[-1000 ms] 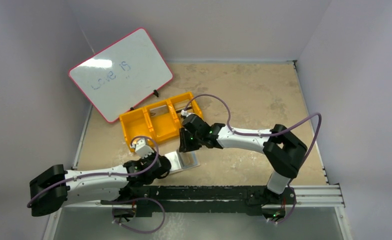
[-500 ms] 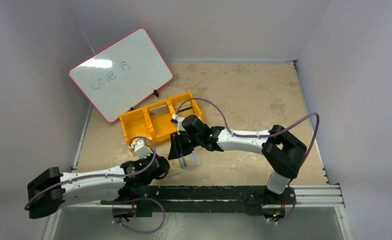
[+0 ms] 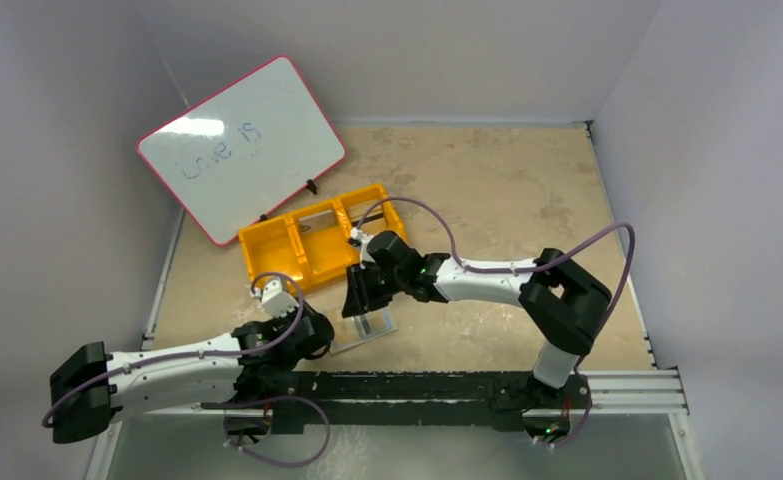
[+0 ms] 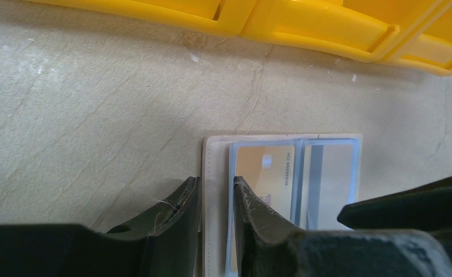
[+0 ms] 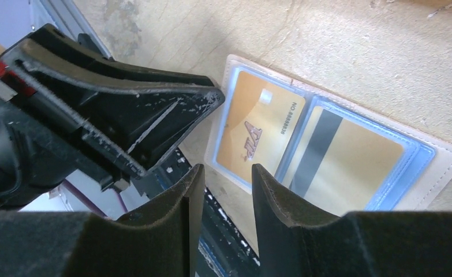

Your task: Take the credit cards out of the card holder

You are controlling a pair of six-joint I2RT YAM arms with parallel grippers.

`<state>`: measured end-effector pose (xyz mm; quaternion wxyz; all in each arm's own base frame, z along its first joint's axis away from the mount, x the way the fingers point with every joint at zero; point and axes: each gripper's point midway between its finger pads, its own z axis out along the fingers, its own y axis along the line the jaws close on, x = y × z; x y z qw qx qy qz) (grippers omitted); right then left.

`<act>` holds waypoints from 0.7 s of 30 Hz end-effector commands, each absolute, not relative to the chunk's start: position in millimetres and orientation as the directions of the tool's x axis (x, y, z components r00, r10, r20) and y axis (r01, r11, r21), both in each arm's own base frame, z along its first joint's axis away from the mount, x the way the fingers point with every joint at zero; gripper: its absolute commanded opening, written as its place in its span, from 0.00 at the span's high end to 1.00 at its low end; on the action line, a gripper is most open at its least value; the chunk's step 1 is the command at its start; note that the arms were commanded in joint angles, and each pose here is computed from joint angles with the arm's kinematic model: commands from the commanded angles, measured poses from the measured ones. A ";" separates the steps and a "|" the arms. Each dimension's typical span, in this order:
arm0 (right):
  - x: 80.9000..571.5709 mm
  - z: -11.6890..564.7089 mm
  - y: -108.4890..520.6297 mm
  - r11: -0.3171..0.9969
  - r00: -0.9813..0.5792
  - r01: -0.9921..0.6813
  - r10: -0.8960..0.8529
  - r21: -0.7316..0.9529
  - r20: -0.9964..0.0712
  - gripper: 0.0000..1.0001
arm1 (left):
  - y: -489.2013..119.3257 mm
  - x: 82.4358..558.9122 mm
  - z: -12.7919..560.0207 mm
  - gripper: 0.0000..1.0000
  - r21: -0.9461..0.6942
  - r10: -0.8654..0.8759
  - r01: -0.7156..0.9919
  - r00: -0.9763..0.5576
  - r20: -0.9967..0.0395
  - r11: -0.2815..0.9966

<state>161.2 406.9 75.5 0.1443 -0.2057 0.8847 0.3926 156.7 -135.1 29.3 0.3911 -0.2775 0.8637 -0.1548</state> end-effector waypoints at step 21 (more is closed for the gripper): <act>156.9 6.2 371.2 0.718 -0.924 -0.380 -0.274 0.583 -0.265 0.67 | -160.2 146.9 -18.6 1.00 -0.374 -0.505 -0.343 -0.661 -0.555 0.861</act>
